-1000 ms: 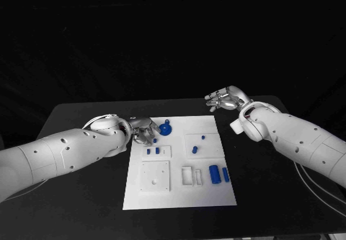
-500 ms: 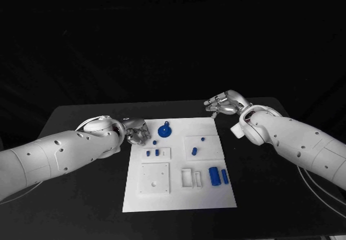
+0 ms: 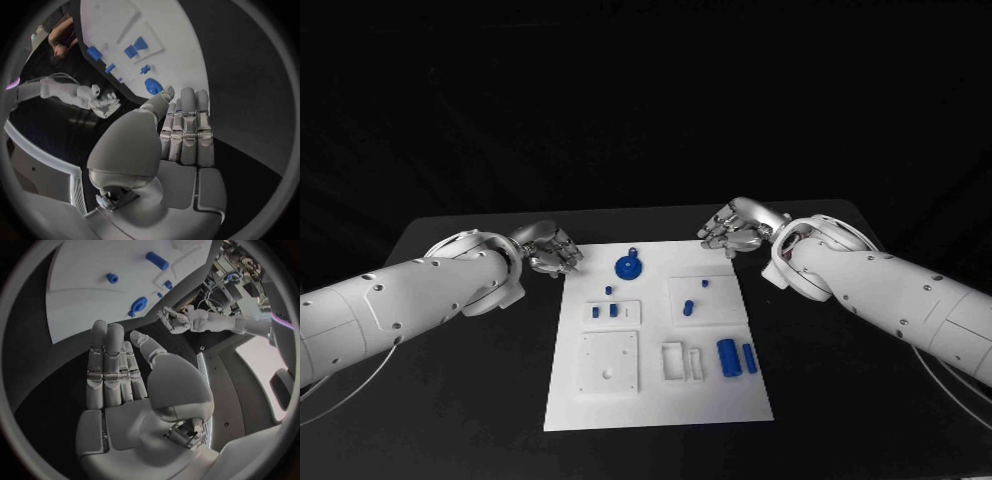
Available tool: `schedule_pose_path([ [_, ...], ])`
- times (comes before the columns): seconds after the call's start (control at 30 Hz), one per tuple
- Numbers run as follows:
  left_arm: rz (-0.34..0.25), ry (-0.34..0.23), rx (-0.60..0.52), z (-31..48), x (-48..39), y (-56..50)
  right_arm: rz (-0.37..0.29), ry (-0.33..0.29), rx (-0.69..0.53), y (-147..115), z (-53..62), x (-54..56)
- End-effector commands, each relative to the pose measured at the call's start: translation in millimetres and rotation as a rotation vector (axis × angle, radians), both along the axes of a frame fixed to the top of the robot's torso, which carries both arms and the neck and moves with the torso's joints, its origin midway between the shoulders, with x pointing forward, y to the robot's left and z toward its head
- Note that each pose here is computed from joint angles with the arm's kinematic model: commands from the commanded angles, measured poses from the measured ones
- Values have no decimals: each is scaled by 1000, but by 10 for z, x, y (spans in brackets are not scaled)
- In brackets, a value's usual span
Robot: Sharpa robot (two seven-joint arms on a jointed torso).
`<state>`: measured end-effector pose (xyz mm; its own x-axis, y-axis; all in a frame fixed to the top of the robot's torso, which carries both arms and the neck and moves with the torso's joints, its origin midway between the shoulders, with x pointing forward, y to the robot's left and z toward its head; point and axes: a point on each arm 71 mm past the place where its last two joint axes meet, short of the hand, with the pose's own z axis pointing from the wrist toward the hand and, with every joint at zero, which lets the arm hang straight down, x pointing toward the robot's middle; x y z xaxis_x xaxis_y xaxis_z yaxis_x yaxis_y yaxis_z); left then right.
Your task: Assemble the parts on the task board
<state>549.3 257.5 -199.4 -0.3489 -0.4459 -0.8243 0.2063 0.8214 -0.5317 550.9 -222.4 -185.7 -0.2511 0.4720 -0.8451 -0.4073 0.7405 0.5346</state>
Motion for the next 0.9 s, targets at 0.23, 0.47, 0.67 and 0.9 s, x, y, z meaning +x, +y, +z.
schedule_pose_path([
  [0.23, 116, 60, -533, 204, -56, 91, 27, -38, -345, 112, -114, -114],
  [0.47, 121, 80, -614, 238, -103, 88, 16, -24, -448, 137, -186, -172],
  [0.67, 156, 85, -714, 260, -120, 61, 20, -3, -503, 155, -242, -208],
  [0.9, 209, 80, -861, 284, -109, 62, 41, 11, -523, 213, -284, -249],
])
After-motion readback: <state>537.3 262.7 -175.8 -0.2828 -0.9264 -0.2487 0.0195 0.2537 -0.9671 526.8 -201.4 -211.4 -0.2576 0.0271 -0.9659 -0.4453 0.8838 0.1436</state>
